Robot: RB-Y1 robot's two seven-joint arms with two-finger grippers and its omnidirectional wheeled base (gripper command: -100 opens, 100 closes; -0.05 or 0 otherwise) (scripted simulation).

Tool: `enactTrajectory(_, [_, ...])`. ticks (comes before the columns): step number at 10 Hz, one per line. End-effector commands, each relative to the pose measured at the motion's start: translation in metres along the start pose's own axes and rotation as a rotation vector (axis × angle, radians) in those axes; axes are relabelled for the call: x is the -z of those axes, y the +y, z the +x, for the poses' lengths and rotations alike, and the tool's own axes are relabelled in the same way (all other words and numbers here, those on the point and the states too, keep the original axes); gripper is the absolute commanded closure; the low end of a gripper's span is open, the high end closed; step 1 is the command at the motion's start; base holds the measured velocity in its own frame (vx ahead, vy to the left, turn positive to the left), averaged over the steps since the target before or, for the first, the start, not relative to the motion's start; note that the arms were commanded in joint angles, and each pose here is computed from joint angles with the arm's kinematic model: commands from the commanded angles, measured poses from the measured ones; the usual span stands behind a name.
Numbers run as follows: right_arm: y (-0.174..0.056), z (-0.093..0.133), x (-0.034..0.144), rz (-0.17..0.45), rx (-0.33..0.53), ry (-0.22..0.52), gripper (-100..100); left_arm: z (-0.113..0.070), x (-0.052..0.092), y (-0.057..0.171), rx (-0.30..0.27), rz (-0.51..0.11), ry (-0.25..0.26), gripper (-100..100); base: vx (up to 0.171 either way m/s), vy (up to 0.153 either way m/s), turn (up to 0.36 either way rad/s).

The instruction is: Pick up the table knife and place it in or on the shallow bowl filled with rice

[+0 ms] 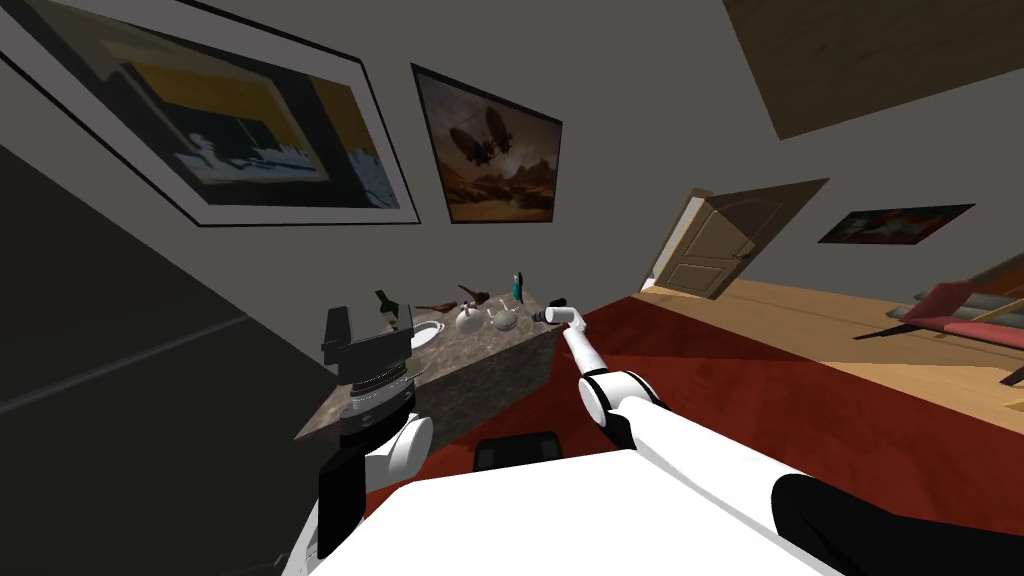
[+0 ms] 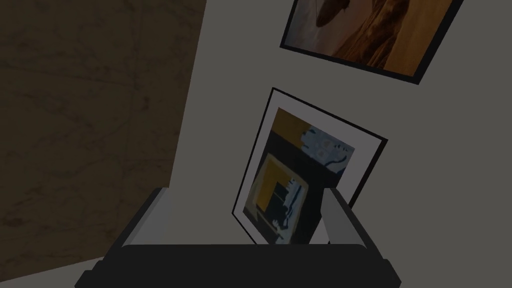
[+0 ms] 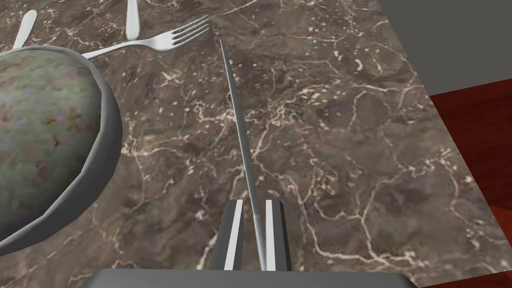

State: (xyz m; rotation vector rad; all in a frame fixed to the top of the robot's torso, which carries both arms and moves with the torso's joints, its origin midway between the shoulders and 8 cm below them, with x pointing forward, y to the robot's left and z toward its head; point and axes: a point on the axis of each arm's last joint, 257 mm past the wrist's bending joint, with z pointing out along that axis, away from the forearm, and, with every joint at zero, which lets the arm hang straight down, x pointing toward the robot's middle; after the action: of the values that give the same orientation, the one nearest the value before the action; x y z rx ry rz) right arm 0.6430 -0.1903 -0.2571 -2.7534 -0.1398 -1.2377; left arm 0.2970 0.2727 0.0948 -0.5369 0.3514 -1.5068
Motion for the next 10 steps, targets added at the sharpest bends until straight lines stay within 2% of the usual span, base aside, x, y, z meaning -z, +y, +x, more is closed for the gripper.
enactTrajectory(1, [-0.004, 0.012, 0.006, 0.006, -0.009, 0.004, 100, 0.000, 0.000, 0.000, 0.000, 0.000, 0.000, 0, -0.080, 0.072, -0.036])
enactTrajectory(5, [-0.017, 0.039, 0.024, 0.014, -0.012, 0.014, 100, 0.000, 0.000, 0.000, 0.000, 0.000, 0.000, 0, -0.049, 0.038, 0.057])
enactTrajectory(10, [-0.027, 0.059, 0.043, 0.000, 0.002, 0.026, 100, 0.000, 0.000, 0.000, 0.000, 0.000, 0.000, 0, 0.037, 0.006, 0.273])
